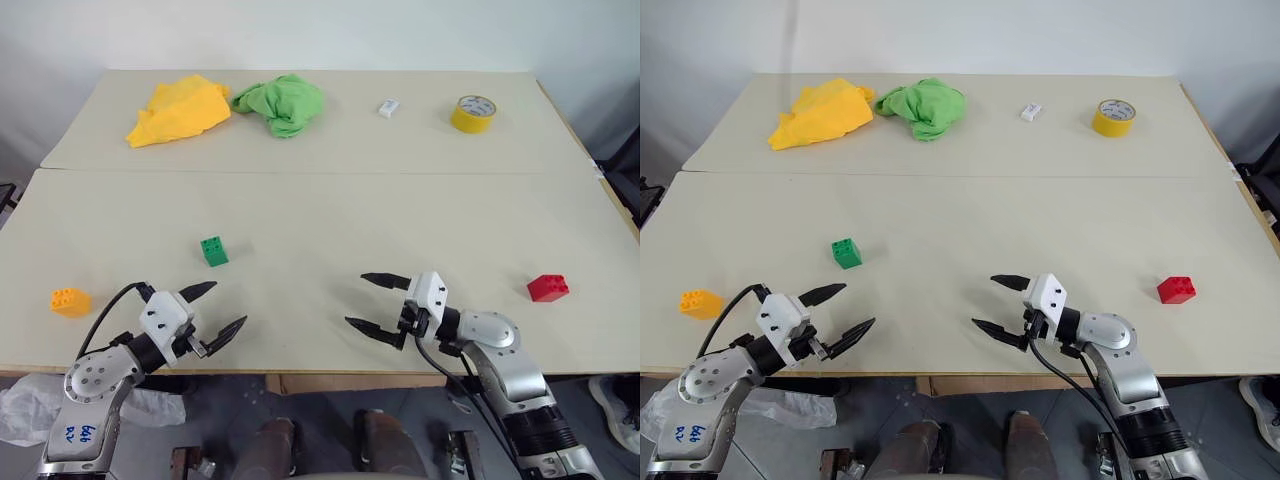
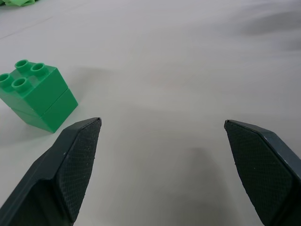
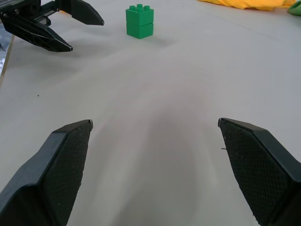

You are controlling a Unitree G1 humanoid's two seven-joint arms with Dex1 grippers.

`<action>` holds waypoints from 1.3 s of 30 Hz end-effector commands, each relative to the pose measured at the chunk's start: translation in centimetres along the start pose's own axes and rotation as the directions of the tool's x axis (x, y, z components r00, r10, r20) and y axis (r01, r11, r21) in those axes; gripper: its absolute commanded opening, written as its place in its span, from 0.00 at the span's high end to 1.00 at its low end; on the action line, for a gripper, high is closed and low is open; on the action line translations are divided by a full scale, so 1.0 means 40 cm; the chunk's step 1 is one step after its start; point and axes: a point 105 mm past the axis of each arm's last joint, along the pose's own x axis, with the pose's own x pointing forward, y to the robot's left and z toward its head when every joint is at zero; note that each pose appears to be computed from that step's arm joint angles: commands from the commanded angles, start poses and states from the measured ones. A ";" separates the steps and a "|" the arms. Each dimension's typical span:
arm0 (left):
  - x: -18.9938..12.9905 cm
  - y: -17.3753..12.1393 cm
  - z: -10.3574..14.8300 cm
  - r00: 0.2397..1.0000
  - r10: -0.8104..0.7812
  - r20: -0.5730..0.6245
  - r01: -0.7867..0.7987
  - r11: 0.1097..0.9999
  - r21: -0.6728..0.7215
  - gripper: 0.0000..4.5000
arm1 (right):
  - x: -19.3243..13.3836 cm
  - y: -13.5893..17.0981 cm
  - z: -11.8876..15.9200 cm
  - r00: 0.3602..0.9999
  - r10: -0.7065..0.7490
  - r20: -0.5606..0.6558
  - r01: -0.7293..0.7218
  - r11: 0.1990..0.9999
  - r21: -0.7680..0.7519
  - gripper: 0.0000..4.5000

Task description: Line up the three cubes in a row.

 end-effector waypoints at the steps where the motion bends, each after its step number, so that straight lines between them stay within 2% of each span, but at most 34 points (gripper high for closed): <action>1: 0.005 0.007 0.029 1.000 0.011 0.015 -0.012 0.999 0.031 0.01 | -0.002 0.001 0.022 1.000 -0.011 0.029 0.011 1.000 -0.020 0.00; 4: 0.009 0.013 0.060 0.997 0.007 0.078 -0.008 1.000 0.011 0.01 | -0.002 0.002 0.022 0.999 -0.018 0.032 0.019 1.000 -0.020 0.00; 8: 0.015 0.003 0.081 0.995 -0.054 0.090 0.051 0.998 0.040 0.01 | -0.007 -0.004 0.027 0.998 -0.038 0.042 0.039 0.999 -0.023 0.00; 12: 0.057 -0.038 0.139 0.969 -0.205 0.139 0.198 0.978 0.059 0.01 | -0.048 -0.042 0.096 0.981 -0.152 0.122 0.148 0.988 0.048 0.00; 15: 0.101 -0.048 0.151 0.952 -0.291 0.092 0.273 0.947 0.167 0.01 | -0.123 -0.084 0.125 0.955 -0.280 0.092 0.282 0.959 -0.009 0.00; 17: 0.121 -0.046 0.161 0.940 -0.330 0.092 0.308 0.931 0.194 0.01 | -0.182 -0.121 0.141 0.903 -0.419 0.098 0.421 0.907 -0.006 0.00; 20: 0.153 -0.048 0.204 0.912 -0.370 0.177 0.343 0.925 0.162 0.01 | -0.302 -0.154 0.142 0.790 -0.609 0.073 0.610 0.792 -0.003 0.00; 25: 0.197 -0.112 0.228 0.845 -0.486 0.224 0.459 0.873 0.163 0.01 | -0.487 -0.172 0.145 0.598 -0.801 0.020 0.801 0.597 -0.050 0.00; 28: 0.213 -0.145 0.219 0.820 -0.533 0.209 0.508 0.845 0.166 0.01 | -0.631 -0.165 0.110 0.428 -0.902 -0.055 0.899 0.431 -0.080 0.00; 29: 0.216 -0.150 0.217 0.819 -0.536 0.203 0.510 0.843 0.169 0.01 | -0.659 -0.160 0.102 0.396 -0.916 -0.070 0.912 0.401 -0.083 0.00; 33: 0.233 -0.157 0.216 0.818 -0.534 0.213 0.510 0.845 0.161 0.01 | -0.796 -0.125 0.050 0.178 -0.968 -0.175 0.981 0.188 -0.041 0.00; 35: 0.233 -0.163 0.223 0.815 -0.531 0.231 0.510 0.847 0.150 0.01 | -0.824 -0.111 0.035 0.129 -0.960 -0.248 0.986 0.152 -0.073 0.00; 36: 0.233 -0.166 0.224 0.814 -0.529 0.239 0.510 0.849 0.139 0.01 | -0.819 -0.111 0.036 0.136 -0.949 -0.284 0.980 0.172 -0.104 0.00; 39: 0.240 -0.172 0.215 0.824 -0.515 0.237 0.501 0.857 0.120 0.01 | -0.753 -0.143 0.089 0.236 -0.926 -0.295 0.958 0.272 -0.086 0.00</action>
